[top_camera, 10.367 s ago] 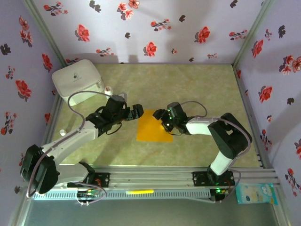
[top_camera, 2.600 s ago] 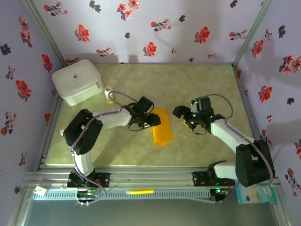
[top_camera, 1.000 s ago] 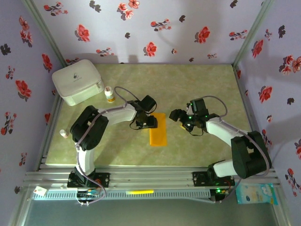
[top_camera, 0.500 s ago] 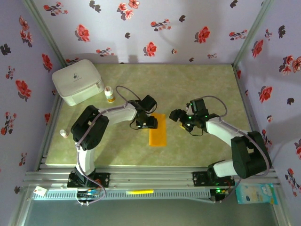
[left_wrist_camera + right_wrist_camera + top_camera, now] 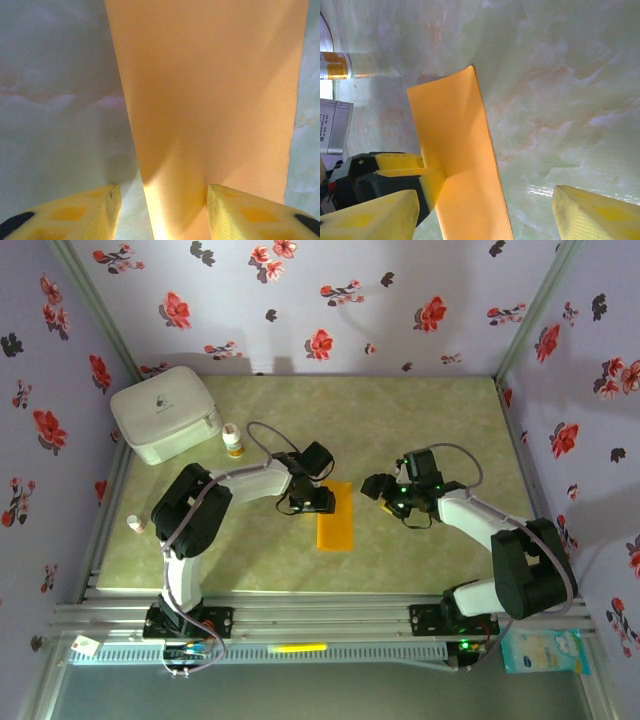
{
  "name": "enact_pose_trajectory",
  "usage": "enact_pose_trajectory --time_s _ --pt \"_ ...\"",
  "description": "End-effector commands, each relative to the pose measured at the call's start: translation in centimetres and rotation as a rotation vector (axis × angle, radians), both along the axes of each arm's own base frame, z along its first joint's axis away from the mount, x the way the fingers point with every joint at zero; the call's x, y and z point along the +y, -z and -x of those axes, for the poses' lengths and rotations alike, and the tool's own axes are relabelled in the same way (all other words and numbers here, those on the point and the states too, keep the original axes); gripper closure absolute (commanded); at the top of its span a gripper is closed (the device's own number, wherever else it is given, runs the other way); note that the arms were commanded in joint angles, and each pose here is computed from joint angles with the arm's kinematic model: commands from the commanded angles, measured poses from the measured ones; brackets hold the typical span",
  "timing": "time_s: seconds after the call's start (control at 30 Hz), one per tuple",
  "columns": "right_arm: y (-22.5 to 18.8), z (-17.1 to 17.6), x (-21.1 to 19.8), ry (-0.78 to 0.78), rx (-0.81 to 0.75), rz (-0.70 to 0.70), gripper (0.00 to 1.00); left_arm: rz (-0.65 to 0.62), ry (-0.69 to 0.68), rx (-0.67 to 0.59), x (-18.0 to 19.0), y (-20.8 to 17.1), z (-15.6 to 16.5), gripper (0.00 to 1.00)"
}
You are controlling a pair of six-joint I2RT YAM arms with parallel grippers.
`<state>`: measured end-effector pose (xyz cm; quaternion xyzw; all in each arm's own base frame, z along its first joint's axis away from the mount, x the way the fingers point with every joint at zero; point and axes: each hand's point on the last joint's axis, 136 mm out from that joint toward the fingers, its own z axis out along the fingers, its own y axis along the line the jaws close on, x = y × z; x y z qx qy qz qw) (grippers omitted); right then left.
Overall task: Fold a paper plane with a square sheet of paper (pick it up from the middle)
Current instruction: First fold the square sheet of paper in half at the center of the table.
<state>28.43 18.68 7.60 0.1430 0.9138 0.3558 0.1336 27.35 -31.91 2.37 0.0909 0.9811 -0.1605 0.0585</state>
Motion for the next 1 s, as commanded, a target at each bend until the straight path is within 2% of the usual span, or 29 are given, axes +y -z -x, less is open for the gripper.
enact_pose_trajectory --time_s 0.0,0.13,0.43,0.8,0.97 --pt "0.1 0.3 0.6 -0.031 -0.005 -0.011 0.35 -0.030 -0.005 0.010 0.4 1.4 0.0 0.51" --pt "0.3 0.4 0.9 -0.042 0.002 -0.010 0.39 -0.026 -0.012 0.009 0.3 1.4 -0.1 0.51" --pt "0.5 0.3 1.1 -0.044 0.005 -0.002 0.40 -0.037 -0.024 0.016 0.5 1.7 0.0 0.50" --pt "0.6 0.4 1.3 -0.051 0.006 -0.002 0.46 -0.043 -0.031 0.020 0.6 2.0 0.0 0.50" --pt "0.6 0.5 1.8 -0.069 0.008 -0.021 0.56 -0.048 -0.039 0.020 0.7 2.1 0.1 0.50"
